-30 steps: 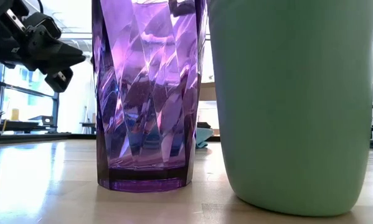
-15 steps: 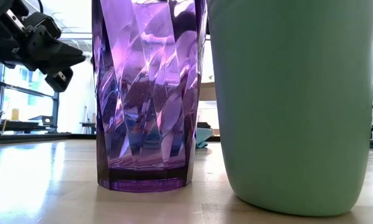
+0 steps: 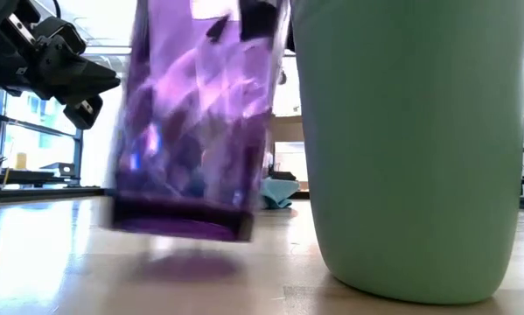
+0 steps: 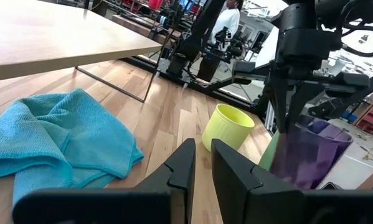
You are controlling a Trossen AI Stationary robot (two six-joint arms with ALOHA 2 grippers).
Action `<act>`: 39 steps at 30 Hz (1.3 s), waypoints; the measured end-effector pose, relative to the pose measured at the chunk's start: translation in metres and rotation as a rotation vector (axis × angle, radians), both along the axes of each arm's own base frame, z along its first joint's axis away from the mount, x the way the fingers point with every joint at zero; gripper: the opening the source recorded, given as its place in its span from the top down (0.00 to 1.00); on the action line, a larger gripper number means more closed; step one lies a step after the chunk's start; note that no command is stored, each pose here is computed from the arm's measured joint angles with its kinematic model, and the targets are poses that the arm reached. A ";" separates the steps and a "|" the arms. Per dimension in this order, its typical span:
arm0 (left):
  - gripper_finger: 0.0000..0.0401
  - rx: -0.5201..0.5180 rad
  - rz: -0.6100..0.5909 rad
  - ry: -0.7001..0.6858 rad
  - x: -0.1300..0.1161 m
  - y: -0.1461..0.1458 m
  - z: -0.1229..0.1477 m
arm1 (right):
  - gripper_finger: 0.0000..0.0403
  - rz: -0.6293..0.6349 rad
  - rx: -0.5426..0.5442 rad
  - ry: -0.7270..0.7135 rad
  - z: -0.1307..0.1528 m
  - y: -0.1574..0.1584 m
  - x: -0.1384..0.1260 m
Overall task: Stack small to large cups/mugs on shelf
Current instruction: Put the purple cup on the shelf
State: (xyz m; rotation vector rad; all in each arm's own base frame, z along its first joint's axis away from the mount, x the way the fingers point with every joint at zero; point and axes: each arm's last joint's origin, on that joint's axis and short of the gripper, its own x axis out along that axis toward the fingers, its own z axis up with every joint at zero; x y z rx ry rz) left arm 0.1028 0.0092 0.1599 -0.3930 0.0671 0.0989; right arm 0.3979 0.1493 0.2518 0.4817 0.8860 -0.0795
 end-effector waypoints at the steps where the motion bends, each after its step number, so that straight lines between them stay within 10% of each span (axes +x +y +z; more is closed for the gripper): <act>1: 0.90 0.000 0.000 0.000 0.000 0.000 0.000 | 0.96 -0.004 0.001 0.000 0.002 -0.001 0.001; 13: 0.90 0.000 0.000 0.000 0.000 0.000 0.000 | 0.99 -0.030 -0.072 0.017 0.079 -0.041 0.006; 24: 0.90 -0.001 0.000 0.000 0.000 0.000 0.000 | 1.00 -0.198 -0.218 0.163 0.169 -0.102 -0.042; 39: 0.90 -0.025 0.002 -0.001 0.000 0.000 0.000 | 1.00 -0.360 -0.362 0.254 0.182 -0.183 -0.080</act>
